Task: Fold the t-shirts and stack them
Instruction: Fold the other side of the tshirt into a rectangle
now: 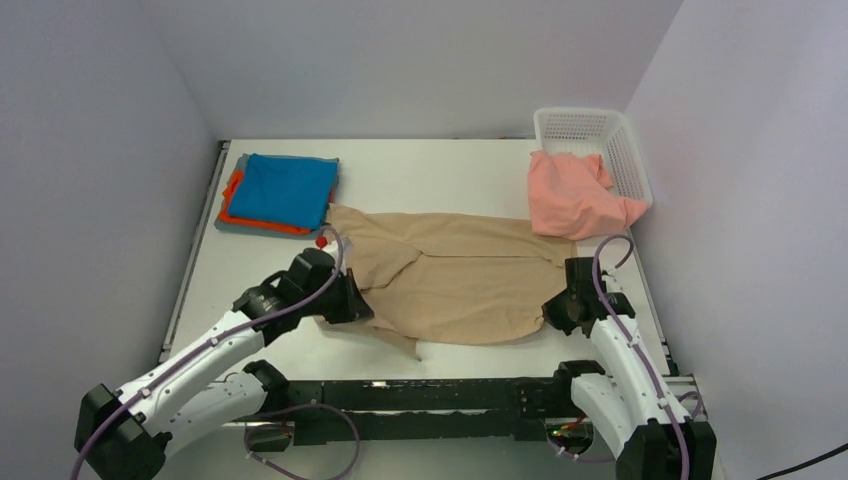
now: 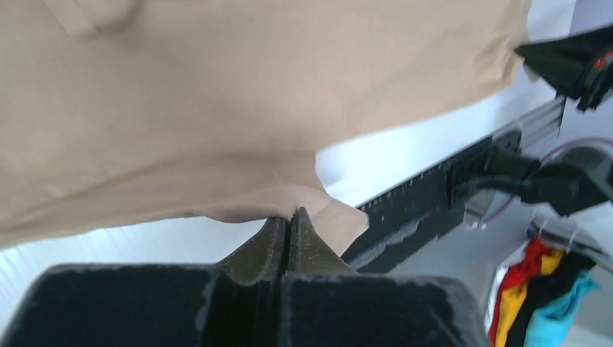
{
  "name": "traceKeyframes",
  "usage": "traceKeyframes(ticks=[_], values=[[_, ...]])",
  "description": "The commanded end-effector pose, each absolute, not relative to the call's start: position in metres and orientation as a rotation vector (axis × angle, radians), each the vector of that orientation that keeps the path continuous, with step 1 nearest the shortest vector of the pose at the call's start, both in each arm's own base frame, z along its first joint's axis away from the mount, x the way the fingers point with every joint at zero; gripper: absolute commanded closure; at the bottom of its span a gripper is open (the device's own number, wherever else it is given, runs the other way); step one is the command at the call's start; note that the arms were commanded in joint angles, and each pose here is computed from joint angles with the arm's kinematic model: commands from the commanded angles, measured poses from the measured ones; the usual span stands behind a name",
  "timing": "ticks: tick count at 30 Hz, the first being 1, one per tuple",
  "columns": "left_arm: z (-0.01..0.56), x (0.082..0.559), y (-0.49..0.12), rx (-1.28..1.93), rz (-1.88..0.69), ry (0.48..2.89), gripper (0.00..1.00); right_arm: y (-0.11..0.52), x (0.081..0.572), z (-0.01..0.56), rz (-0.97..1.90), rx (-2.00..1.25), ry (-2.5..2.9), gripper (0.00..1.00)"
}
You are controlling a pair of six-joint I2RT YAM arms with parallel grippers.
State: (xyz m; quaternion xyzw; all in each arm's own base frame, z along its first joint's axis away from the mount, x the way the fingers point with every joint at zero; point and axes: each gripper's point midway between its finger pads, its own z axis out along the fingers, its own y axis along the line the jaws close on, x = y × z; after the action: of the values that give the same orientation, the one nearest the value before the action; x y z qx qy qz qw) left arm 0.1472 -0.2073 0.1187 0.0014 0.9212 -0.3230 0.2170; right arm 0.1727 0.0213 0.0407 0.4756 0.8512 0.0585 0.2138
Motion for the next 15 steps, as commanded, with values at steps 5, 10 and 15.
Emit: traceKeyframes(ticks=[5,10,15], values=[[0.169,0.235,-0.193,-0.048,-0.780,2.298,1.00,0.022,0.230,0.080,0.241,1.189,2.272,0.99],[0.181,0.267,-0.183,-0.071,-0.725,2.222,1.00,0.018,0.250,0.090,0.223,1.165,2.245,0.99],[0.188,0.294,-0.175,-0.070,-0.681,2.173,1.00,0.015,0.265,0.094,0.193,1.145,2.245,0.98]])
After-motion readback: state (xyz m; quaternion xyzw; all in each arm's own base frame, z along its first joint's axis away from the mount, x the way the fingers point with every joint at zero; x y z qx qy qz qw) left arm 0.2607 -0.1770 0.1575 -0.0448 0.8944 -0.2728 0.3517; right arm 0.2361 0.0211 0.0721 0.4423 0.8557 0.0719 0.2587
